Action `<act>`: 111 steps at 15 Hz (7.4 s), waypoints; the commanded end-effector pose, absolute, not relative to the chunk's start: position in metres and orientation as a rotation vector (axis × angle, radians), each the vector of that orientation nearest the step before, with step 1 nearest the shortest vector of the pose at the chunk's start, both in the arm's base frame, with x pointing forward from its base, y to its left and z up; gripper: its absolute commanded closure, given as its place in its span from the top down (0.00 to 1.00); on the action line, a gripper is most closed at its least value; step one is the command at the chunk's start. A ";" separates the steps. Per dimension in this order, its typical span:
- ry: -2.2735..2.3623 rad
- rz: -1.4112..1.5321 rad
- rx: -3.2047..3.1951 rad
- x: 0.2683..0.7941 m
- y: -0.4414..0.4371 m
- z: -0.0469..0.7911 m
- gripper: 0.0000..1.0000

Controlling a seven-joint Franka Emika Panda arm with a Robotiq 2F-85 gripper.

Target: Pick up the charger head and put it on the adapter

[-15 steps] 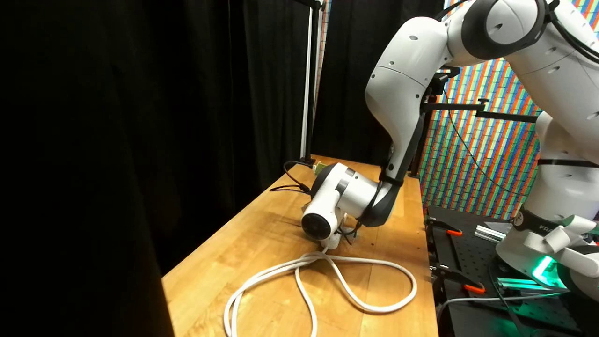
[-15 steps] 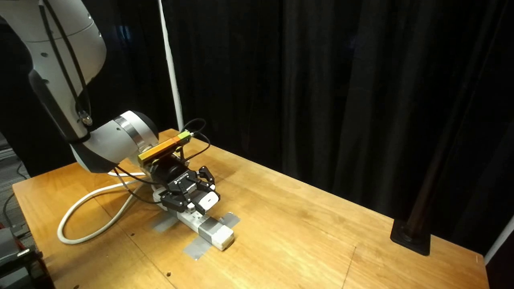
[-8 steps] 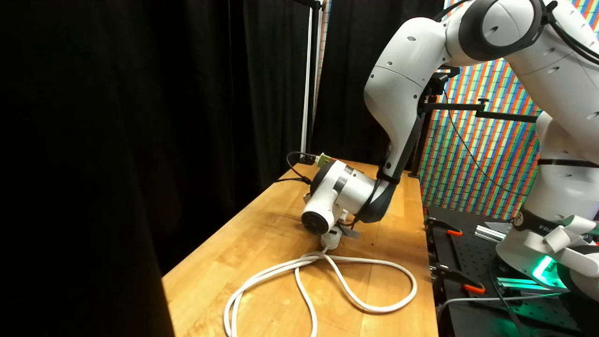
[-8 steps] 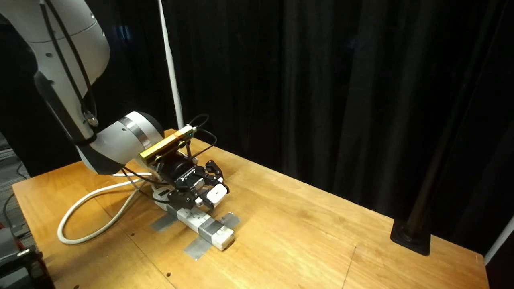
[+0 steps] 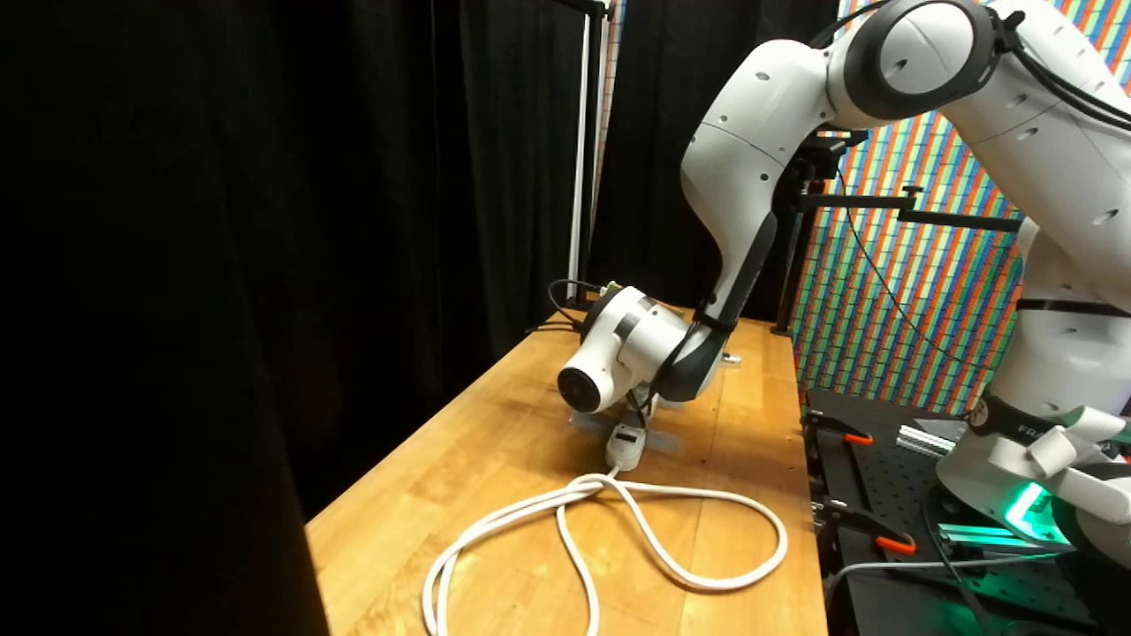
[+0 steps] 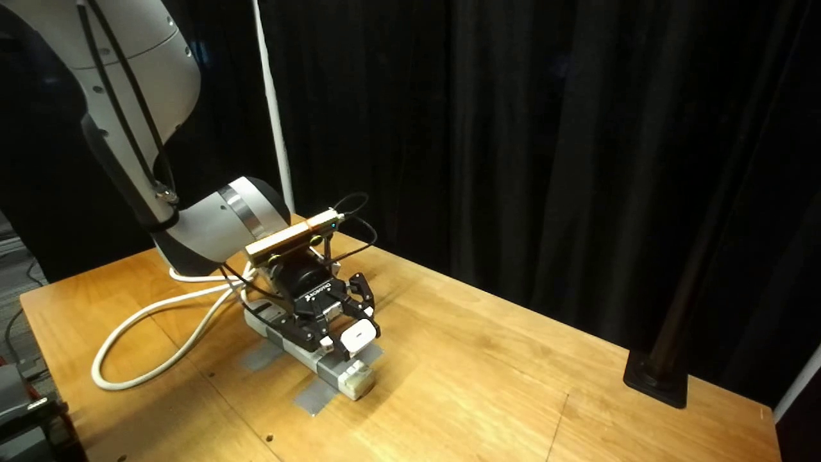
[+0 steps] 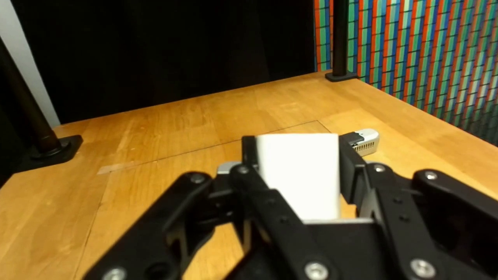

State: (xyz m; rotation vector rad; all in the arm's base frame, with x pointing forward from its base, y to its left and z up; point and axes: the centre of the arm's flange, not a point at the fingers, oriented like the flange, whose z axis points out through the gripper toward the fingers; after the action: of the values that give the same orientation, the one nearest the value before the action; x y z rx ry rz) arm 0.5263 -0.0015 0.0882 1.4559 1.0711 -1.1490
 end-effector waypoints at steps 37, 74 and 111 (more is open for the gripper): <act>1.190 -1.303 1.563 0.549 -0.019 0.041 0.23; 1.467 -1.089 2.075 0.565 0.029 0.155 0.23; 1.642 -0.786 1.983 0.526 0.054 0.156 0.23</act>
State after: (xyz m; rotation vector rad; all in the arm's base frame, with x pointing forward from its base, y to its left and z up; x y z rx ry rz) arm 0.5346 0.0552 0.1463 1.9890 1.6455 -0.8262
